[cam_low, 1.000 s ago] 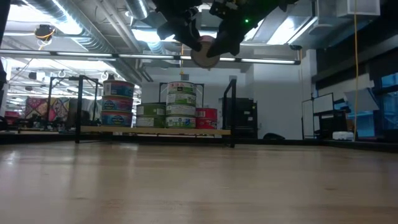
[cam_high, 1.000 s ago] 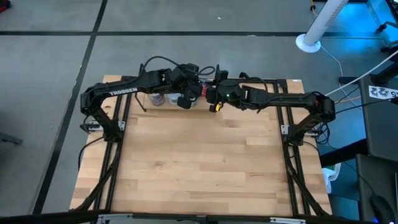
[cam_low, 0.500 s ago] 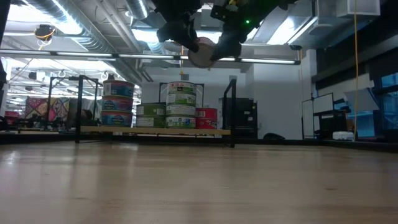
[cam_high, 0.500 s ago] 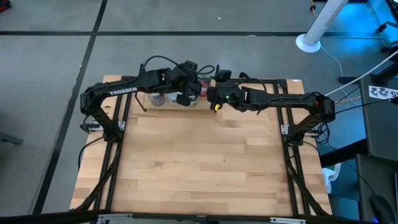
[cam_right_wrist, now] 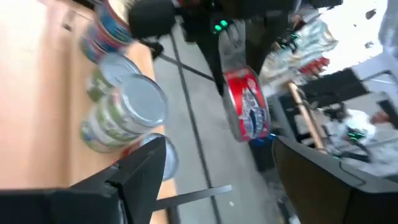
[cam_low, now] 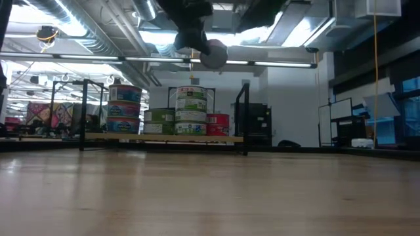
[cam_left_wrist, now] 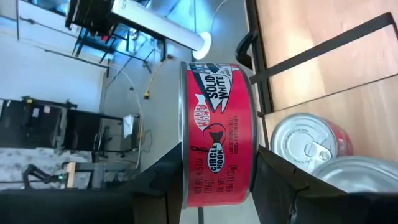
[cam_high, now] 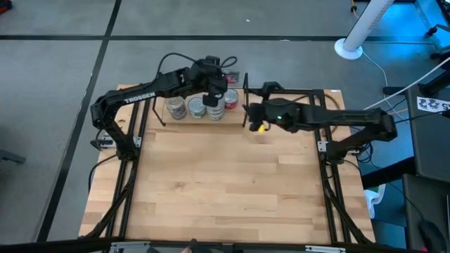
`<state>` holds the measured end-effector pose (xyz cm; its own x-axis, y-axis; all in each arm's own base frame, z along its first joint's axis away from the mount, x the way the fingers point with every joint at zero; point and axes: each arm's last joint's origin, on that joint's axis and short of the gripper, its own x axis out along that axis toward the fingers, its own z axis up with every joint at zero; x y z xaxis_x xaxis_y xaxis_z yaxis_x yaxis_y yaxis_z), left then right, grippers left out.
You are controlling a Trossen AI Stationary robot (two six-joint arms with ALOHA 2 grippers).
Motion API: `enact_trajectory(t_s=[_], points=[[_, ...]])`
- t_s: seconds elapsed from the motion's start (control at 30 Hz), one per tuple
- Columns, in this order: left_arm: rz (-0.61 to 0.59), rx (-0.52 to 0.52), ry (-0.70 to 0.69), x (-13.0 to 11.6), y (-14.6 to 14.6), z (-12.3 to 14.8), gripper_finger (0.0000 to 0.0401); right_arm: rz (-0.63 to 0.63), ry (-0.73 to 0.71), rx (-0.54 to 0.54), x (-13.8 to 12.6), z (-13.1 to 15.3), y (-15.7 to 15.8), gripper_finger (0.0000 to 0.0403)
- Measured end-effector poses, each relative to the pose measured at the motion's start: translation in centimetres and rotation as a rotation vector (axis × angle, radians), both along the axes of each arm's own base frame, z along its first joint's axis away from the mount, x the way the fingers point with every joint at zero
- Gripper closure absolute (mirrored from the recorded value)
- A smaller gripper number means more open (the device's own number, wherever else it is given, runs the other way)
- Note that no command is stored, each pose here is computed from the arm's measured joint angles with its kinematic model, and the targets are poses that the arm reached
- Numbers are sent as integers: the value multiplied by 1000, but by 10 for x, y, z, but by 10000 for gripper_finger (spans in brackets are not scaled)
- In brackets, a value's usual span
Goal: Stack canned seafood by type on shelf
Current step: Stack the red tuna can on top of the other red tuna can on the shelf
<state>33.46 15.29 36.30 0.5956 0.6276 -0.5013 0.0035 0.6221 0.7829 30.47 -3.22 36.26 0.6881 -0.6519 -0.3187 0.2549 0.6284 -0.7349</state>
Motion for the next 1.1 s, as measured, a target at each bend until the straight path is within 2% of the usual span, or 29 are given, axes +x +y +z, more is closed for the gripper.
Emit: enact_trajectory(t_s=[0.1,0.2,0.37,0.43,0.67,0.8,1.0,1.1], points=[[-14,11,8,6,7,-7,262,40,-17,82,-16,7,9,109],[-36,15,74,14,11,-21,260,74,-16,198,-32,10,14,110],[-74,30,154,25,15,-40,261,122,33,398,-53,8,18,110],[-82,30,179,27,16,-44,260,123,46,446,-58,7,19,110],[-112,65,219,29,17,-48,259,130,92,492,-58,1,20,110],[-135,92,256,28,20,-48,258,146,103,476,-57,2,12,110],[-133,71,245,22,32,-48,258,153,75,590,-61,0,-24,110],[-119,58,237,20,36,-49,258,133,56,639,-66,-9,-48,110]])
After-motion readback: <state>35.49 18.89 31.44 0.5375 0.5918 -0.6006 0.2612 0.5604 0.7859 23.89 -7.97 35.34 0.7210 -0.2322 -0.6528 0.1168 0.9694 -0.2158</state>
